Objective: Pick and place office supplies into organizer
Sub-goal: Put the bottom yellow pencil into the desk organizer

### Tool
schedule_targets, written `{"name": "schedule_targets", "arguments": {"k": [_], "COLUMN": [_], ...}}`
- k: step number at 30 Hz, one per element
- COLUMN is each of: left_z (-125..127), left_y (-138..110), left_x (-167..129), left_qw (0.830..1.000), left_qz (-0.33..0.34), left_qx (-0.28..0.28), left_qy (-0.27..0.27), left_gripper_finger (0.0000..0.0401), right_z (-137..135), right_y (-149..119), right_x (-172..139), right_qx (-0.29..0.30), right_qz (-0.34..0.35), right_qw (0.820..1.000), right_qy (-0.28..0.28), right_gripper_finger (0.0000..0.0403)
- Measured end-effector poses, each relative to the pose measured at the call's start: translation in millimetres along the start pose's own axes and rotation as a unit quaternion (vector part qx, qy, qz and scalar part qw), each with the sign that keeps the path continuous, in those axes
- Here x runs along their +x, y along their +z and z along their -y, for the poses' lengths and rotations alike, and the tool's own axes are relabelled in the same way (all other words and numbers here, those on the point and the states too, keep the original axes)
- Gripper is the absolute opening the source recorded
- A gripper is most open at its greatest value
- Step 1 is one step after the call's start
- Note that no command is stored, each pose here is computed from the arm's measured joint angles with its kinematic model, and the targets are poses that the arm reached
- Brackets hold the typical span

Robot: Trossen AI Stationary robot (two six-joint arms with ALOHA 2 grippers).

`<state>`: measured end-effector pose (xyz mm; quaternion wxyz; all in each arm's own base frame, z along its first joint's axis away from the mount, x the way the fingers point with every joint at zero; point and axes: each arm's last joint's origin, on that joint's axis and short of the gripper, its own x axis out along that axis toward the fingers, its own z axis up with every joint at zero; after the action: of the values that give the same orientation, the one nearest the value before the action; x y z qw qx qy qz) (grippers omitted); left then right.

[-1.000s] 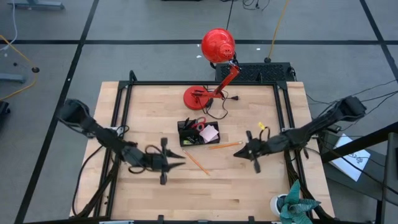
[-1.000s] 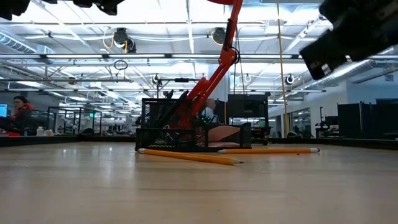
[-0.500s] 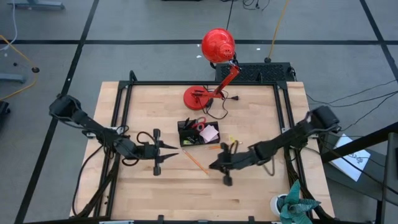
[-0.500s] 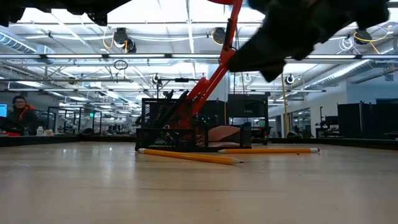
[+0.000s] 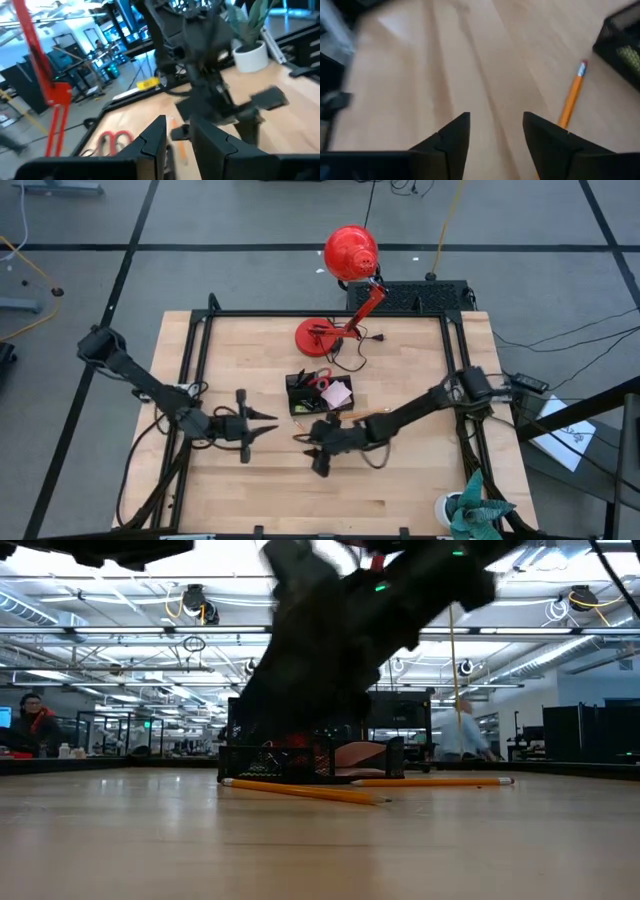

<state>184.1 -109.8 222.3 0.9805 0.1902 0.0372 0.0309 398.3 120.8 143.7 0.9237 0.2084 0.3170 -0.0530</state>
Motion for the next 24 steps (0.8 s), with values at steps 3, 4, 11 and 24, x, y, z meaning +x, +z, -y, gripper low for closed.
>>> {"name": "schedule_targets", "arguments": {"k": [3, 4, 11, 24], "left_z": [-8, -11, -31, -36], "left_y": [8, 10, 20, 20], "left_x": [-16, -21, -49, -56], "left_qw": [1.0, 1.0, 0.999, 0.998], "left_qz": [0.006, 0.009, 0.035, 0.041], "left_qx": [0.005, 0.005, -0.014, 0.024], "left_qy": [-0.009, -0.013, -0.036, -0.047], "left_gripper_finger": [0.0093, 0.0093, 0.0093, 0.0093], "right_z": [1, 1, 4, 29], "right_y": [12, 17, 50, 62], "right_x": [12, 14, 17, 19], "right_qx": [0.008, 0.01, 0.028, 0.136], "right_qz": [-0.056, -0.069, -0.13, -0.191], "right_qw": [0.997, 0.996, 0.982, 0.966], "right_qy": [-0.049, -0.063, -0.13, -0.111], "right_gripper_finger": [0.0178, 0.0177, 0.0165, 0.0165]}}
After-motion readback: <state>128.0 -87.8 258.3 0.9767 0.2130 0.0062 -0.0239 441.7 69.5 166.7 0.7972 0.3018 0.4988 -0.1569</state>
